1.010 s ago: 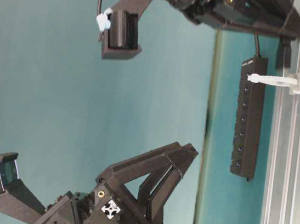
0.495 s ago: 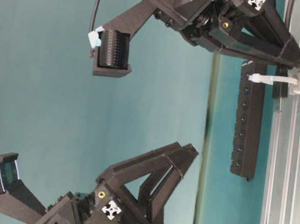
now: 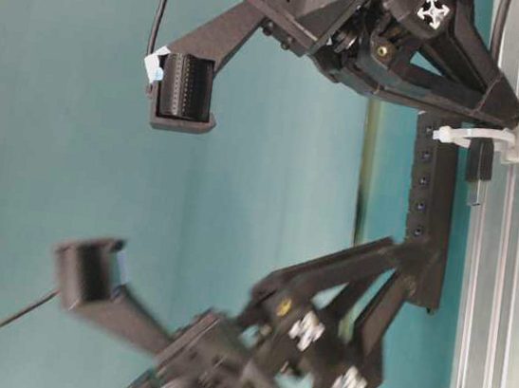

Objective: Pass the USB cable through three rings with both arms.

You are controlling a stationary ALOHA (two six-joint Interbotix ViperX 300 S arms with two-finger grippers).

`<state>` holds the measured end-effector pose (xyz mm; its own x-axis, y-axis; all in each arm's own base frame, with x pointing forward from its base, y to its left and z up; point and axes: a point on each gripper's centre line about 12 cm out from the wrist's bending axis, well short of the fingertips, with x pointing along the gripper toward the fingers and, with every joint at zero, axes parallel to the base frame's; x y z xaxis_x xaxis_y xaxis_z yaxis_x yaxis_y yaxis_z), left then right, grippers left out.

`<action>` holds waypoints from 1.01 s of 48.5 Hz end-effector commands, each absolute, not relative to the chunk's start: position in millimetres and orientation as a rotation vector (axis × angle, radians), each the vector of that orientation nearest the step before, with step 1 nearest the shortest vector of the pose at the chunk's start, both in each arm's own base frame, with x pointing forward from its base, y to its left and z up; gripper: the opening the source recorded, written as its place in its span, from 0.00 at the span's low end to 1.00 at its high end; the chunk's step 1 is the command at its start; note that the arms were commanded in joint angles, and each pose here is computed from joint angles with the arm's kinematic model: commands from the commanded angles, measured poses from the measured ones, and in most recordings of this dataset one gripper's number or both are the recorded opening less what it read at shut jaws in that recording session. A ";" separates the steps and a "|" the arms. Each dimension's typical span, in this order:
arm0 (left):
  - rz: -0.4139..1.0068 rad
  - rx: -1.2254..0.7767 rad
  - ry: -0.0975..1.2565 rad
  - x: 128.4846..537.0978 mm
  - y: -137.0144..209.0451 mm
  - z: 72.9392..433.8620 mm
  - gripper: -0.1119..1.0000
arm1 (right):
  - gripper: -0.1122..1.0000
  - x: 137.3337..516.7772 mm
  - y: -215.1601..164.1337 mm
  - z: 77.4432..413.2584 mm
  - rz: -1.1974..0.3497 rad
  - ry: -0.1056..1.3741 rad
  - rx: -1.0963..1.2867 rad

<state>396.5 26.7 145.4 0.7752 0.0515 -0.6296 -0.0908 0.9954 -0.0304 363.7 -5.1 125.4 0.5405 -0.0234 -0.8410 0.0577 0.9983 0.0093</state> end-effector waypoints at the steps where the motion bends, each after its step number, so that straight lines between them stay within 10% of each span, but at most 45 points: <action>1: 0.077 -0.069 0.658 404.7 25.9 147.7 0.82 | 0.04 366.2 -2.4 131.9 -0.046 0.971 0.050; 49: 0.016 -0.058 0.618 427.3 0.3 127.8 0.70 | 0.04 366.8 -2.3 132.3 -0.046 0.965 0.052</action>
